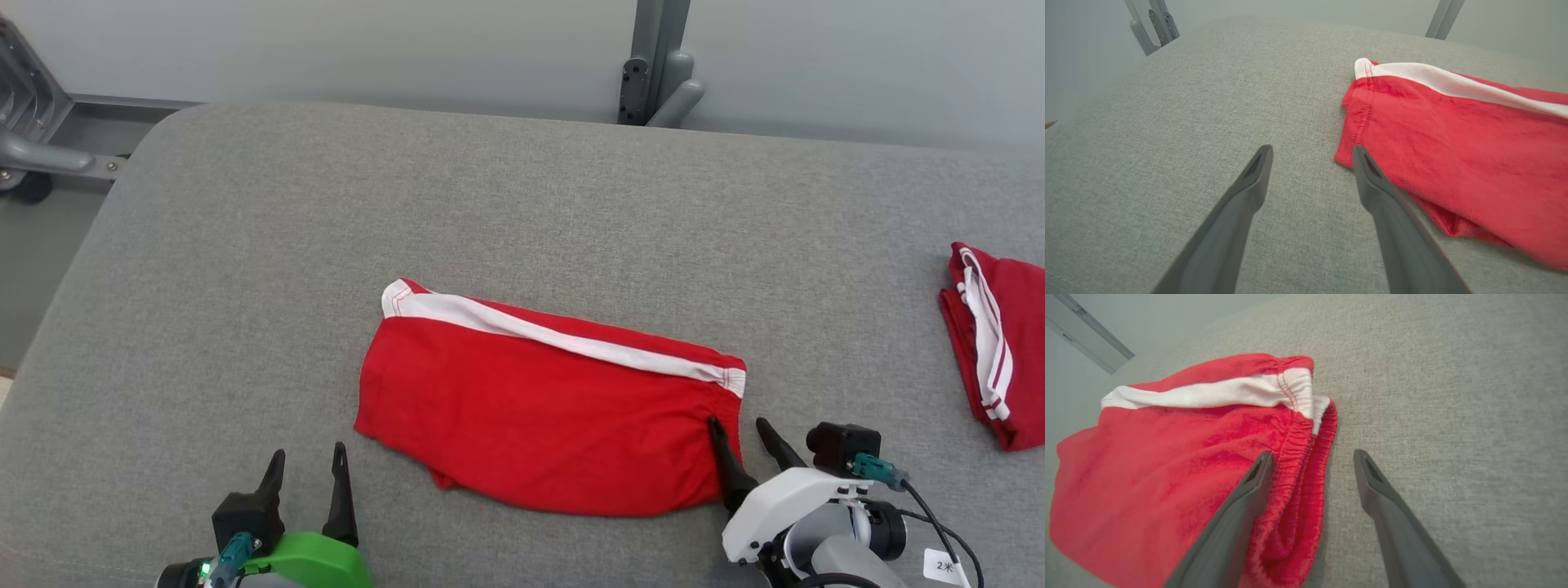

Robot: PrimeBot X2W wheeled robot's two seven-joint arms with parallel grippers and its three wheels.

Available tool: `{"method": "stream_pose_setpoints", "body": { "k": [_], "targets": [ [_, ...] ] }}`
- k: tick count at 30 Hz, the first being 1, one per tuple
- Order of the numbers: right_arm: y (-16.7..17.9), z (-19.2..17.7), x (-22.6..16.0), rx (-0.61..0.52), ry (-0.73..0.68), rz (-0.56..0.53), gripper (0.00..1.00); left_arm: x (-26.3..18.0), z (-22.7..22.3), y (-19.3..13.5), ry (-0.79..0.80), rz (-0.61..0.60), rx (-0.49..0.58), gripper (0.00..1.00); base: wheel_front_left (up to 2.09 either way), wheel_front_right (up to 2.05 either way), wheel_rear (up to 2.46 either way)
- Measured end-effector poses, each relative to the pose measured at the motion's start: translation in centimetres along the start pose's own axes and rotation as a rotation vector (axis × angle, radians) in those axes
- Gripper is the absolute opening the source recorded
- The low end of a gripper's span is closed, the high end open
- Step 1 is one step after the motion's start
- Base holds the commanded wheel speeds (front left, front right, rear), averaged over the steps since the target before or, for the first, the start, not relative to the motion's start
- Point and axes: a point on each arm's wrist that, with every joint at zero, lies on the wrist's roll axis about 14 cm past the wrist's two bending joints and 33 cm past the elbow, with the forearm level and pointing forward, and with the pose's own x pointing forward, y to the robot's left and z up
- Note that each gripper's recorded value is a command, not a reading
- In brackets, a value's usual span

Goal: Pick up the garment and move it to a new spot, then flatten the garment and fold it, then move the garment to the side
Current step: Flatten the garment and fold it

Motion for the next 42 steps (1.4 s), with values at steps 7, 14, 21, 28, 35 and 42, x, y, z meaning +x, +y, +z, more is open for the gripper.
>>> {"method": "stream_pose_setpoints", "body": {
  "k": [7, 14, 21, 28, 35, 42],
  "targets": [
    [0.0, -2.1, 0.5, 0.035, 0.075, -0.006, 1.0, 0.0, -0.3, 0.5, 0.011, 0.018, -0.001, 1.0, 0.0, 0.0, 0.0],
    [0.1, -2.3, 0.9, 0.121, 0.088, -0.022, 0.0, -0.1, -0.5, 0.5, 0.017, 0.016, 0.001, 1.0, 0.0, 0.0, 0.0],
    [-2.3, -0.9, 1.2, 0.186, 0.042, -0.1, 0.0, 0.1, -0.8, 0.4, 0.026, 0.012, 0.002, 1.0, 0.0, 0.0, 0.0],
    [-9.0, 1.9, -0.4, 0.113, -0.009, -0.221, 0.0, 0.4, -1.3, -0.9, 0.044, -0.025, -0.003, 1.0, 0.0, 0.0, 0.0],
    [-5.3, 3.7, 0.1, 0.14, 0.003, -0.081, 0.0, 0.8, -1.8, -3.0, 0.063, -0.088, -0.008, 1.0, 0.0, 0.0, 0.0],
    [2.4, 5.3, -0.3, 0.202, 0.05, 0.18, 0.0, 0.7, -1.8, -4.3, 0.067, -0.122, -0.023, 1.0, 0.0, 0.0, 0.0]
  ]
}}
